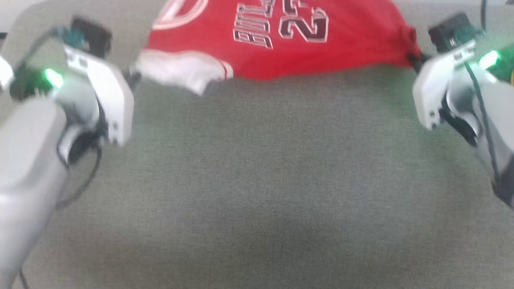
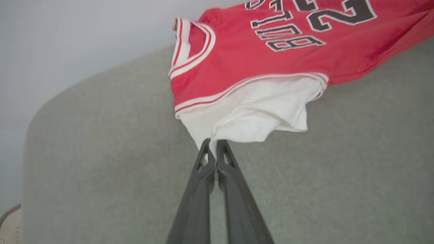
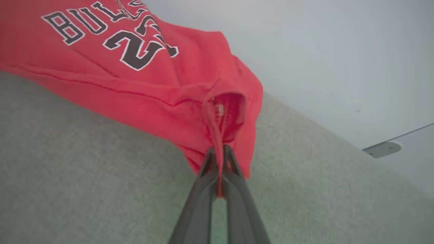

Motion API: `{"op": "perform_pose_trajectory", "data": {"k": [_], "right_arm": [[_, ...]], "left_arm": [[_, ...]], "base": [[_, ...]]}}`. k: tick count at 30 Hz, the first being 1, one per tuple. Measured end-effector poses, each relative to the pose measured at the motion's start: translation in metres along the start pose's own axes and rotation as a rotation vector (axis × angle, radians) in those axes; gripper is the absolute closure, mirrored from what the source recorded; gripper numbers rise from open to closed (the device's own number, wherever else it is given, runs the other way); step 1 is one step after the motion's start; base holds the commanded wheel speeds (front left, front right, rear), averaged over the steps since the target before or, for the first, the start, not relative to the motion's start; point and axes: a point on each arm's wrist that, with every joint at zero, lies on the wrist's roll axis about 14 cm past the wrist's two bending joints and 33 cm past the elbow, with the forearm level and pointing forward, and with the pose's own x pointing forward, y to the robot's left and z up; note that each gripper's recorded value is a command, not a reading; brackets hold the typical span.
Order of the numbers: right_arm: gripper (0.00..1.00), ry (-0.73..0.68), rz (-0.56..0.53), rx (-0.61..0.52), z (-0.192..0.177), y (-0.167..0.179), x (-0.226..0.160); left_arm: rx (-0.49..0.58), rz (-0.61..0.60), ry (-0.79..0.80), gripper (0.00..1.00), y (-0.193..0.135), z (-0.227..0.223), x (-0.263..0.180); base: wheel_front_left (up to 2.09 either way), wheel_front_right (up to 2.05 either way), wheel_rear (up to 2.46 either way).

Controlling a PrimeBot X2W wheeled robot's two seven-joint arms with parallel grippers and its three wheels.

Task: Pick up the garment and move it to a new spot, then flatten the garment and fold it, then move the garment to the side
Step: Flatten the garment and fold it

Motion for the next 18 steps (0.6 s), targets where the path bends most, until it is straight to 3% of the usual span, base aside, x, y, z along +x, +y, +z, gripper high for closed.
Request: {"op": "perform_pose_trajectory", "data": {"k": [9, 18], "right_arm": [[1.00, 0.132, 0.136, 0.047, -0.052, 0.017, -0.055], [1.00, 0.295, 0.230, 0.097, -0.107, 0.039, -0.100]], "left_arm": [[-0.121, -0.032, 0.160, 1.00, -0.038, -0.085, -0.064], [-0.251, -0.025, 0.290, 1.00, -0.074, -0.139, -0.123]], "base": [[0.00, 0.00, 0.00], [0.00, 0.00, 0.00]]}}
